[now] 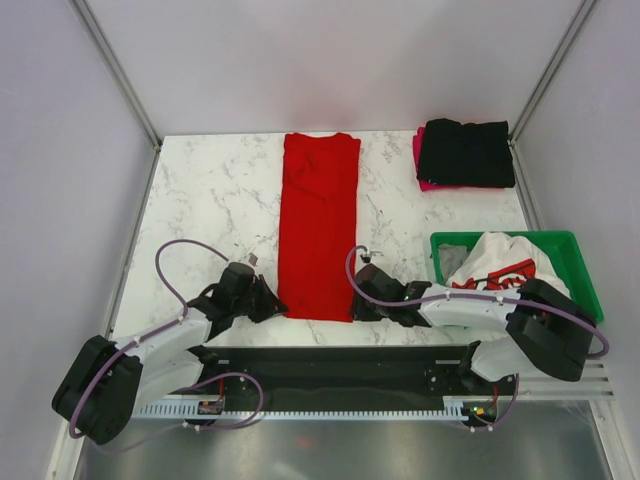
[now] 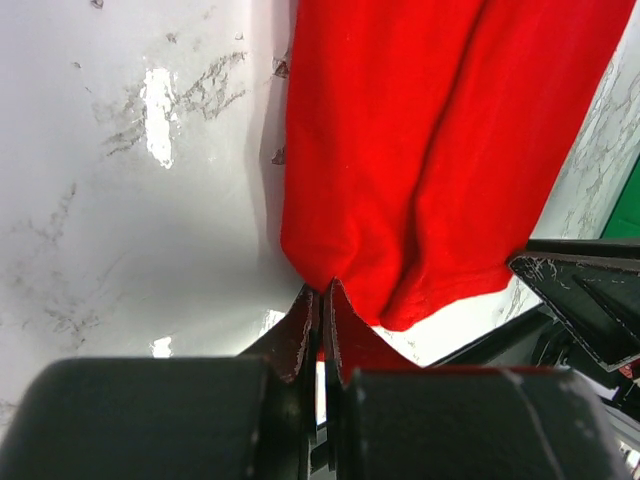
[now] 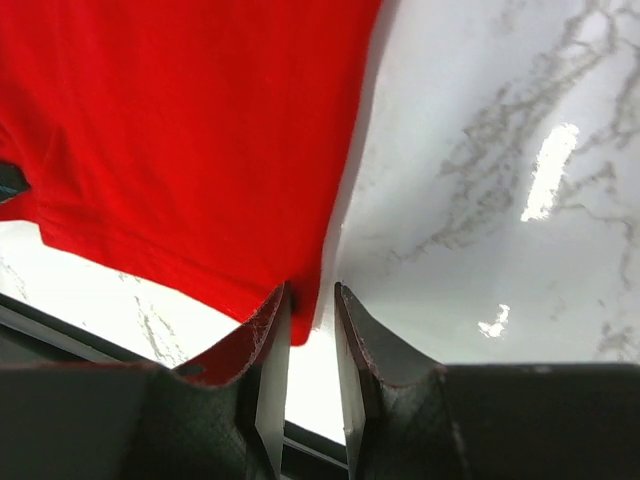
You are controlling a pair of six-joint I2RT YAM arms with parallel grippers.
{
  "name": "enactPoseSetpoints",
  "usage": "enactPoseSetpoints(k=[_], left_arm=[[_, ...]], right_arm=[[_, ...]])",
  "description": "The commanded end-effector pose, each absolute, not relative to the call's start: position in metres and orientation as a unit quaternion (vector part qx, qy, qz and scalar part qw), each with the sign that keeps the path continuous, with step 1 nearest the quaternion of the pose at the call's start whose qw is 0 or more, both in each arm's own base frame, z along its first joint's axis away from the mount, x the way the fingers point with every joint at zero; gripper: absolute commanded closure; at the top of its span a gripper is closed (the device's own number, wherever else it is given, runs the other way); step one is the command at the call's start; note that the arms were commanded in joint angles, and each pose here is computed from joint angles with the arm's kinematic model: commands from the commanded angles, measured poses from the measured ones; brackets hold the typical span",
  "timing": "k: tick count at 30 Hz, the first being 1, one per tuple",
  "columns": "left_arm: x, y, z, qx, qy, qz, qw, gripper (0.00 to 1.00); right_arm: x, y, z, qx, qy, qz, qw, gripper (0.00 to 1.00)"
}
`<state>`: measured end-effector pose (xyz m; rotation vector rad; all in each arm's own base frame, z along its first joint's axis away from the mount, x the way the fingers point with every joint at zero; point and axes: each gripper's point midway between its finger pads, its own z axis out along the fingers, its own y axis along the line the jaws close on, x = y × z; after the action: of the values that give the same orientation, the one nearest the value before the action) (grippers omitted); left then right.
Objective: Fold and stack the t-shirts
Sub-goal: Fold the tshirt
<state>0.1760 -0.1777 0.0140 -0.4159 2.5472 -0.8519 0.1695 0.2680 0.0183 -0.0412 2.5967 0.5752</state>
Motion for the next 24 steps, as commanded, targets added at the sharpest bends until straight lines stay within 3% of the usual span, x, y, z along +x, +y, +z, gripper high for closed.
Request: enactPoseSetpoints(k=[1,6,9,13,16,24], left_arm=[[0.163,-0.162,-0.008,-0.165,0.93,-0.264,0.194,0.98],[0.164,-0.161,-0.008,-0.166,0.931,-0.261,0.193,0.98],[0.164,-0.161,-0.008,-0.166,0.931,-0.261,0.192,0.98],[0.163,-0.161,-0.008,-0.166,0.931,-0.261,0.192,0.98],[0.164,-0.162,-0.007,-0.166,0.93,-0.263,0.194,0.98],[0.164,-0.162,-0.008,-0.166,0.931,-0.261,0.192,0.98]], right_arm=[[0.151,0.221,-0.005,-0.016,0.968,0.125,0.218,0.69],[0.148,0.211,-0.004,-0.012,0.967,0.121,0.224,0.73],[0.147,0.217,-0.002,-0.022,0.966,0.134,0.219,0.63],[0.15,0.238,0.015,-0.029,0.953,0.193,0.231,0.32],[0.151,0.25,0.029,-0.031,0.943,0.228,0.241,0.27],[0.15,0.269,0.023,-0.032,0.938,0.261,0.226,0.28]])
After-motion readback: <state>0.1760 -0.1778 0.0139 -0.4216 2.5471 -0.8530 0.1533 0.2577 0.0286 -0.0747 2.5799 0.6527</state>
